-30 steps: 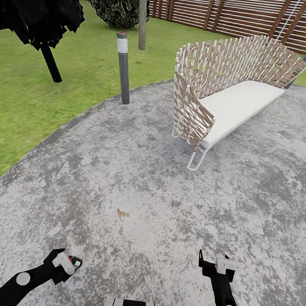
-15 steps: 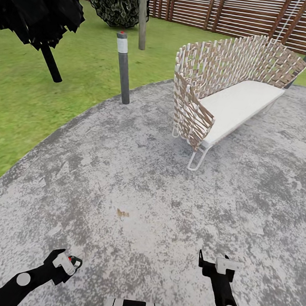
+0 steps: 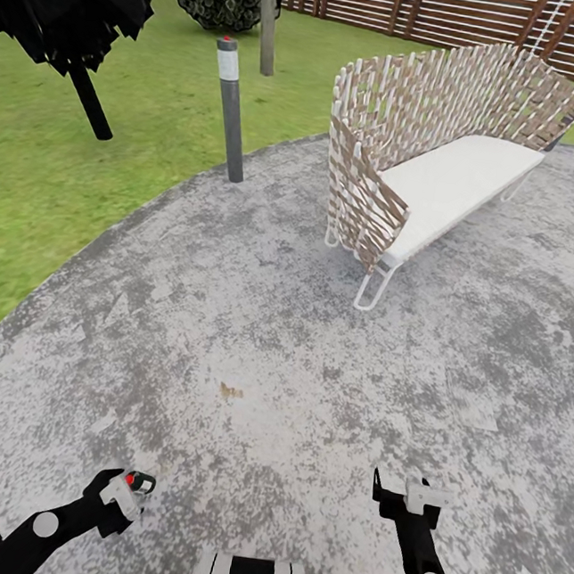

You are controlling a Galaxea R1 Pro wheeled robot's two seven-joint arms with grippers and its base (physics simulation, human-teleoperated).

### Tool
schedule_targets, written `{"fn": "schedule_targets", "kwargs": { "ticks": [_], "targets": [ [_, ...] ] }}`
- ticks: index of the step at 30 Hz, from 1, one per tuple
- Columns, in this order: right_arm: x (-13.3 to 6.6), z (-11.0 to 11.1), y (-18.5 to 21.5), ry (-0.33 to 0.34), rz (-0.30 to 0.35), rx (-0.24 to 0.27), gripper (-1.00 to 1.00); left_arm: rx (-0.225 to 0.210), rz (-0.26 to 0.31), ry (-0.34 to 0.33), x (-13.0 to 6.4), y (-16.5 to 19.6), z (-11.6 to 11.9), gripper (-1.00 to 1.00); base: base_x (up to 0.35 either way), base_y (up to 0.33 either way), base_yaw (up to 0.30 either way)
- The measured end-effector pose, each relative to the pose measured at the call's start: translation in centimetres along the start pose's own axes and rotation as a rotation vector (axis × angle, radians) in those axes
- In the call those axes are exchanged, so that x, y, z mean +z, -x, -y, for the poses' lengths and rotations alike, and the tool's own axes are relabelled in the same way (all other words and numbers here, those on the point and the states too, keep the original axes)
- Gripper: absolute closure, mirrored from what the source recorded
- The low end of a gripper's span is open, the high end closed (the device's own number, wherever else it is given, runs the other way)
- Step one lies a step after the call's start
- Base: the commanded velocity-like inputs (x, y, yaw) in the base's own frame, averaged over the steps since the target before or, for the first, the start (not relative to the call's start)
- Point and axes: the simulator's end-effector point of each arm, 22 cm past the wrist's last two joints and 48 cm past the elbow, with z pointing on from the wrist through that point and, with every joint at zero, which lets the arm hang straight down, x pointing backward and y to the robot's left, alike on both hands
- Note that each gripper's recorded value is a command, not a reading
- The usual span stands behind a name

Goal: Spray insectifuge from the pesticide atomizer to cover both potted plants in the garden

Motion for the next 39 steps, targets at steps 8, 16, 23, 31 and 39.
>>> {"fn": "schedule_targets", "kwargs": {
  "ticks": [8, 16, 23, 31, 39],
  "targets": [
    [0.01, -0.01, -0.1, 0.0, -0.002, 0.0, -1.0, -0.007, -0.003, 0.009, -0.06, -0.21, -0.38, -1.0, 0.0, 0.0, 0.041],
    [0.03, -0.02, -0.28, 0.0, -0.005, 0.0, -1.0, -0.009, -0.006, 0.008, -0.01, -0.37, -0.38, -1.0, 0.0, 0.0, 0.059],
    [0.03, -0.01, -0.3, 0.0, -0.005, 0.0, -1.0, -0.012, -0.004, 0.01, -0.01, -0.35, -0.42, -1.0, 0.0, 0.0, 0.003],
    [0.03, -0.01, -0.3, 0.0, -0.005, 0.0, -1.0, -0.012, -0.003, 0.011, 0.0, -0.31, -0.43, -1.0, 0.0, 0.0, 0.0],
    [0.03, -0.01, -0.29, 0.0, -0.005, 0.0, -1.0, -0.009, -0.003, 0.009, 0.01, -0.31, -0.38, -1.0, 0.035, 0.0, 0.0]
  ]
}}
